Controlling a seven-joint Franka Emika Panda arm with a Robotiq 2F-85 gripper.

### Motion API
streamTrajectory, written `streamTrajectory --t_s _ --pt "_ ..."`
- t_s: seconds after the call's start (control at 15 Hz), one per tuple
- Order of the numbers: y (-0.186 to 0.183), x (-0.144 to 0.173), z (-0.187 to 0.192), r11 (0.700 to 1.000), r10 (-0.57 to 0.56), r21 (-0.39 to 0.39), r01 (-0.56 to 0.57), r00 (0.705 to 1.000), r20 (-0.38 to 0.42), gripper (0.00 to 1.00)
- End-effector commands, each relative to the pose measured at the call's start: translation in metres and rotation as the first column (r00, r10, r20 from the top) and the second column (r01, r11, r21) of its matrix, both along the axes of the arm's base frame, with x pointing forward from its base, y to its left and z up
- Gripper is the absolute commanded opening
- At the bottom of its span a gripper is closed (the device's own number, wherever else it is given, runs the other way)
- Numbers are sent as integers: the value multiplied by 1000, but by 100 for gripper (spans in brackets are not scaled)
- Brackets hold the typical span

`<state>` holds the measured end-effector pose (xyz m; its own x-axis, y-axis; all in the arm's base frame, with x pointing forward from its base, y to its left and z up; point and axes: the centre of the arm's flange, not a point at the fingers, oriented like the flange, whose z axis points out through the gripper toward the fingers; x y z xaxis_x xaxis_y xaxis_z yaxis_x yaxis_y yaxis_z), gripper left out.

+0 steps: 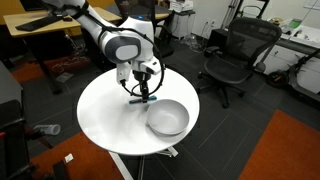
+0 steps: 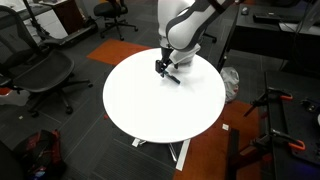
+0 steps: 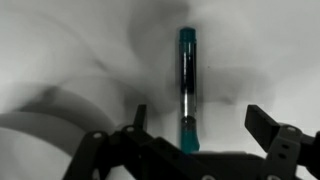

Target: Put the pen in the bowl

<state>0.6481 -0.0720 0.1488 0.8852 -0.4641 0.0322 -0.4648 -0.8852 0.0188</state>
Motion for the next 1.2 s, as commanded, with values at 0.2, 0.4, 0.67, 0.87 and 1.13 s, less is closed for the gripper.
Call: streamTrajectory --t_s 0.2,0.4,0.67,0.87,1.13 --pt "8 6 -21 1000 -18 0 18 1000 -25 100" --pt "10 8 -26 1000 -13 -8 13 1000 -22 66" --pt "8 15 -19 1000 -10 -6 10 1000 -12 34" --pt "3 17 -17 1000 -17 -7 17 1000 0 12" --pt "-1 17 -7 1000 -27 -11 27 1000 14 5"
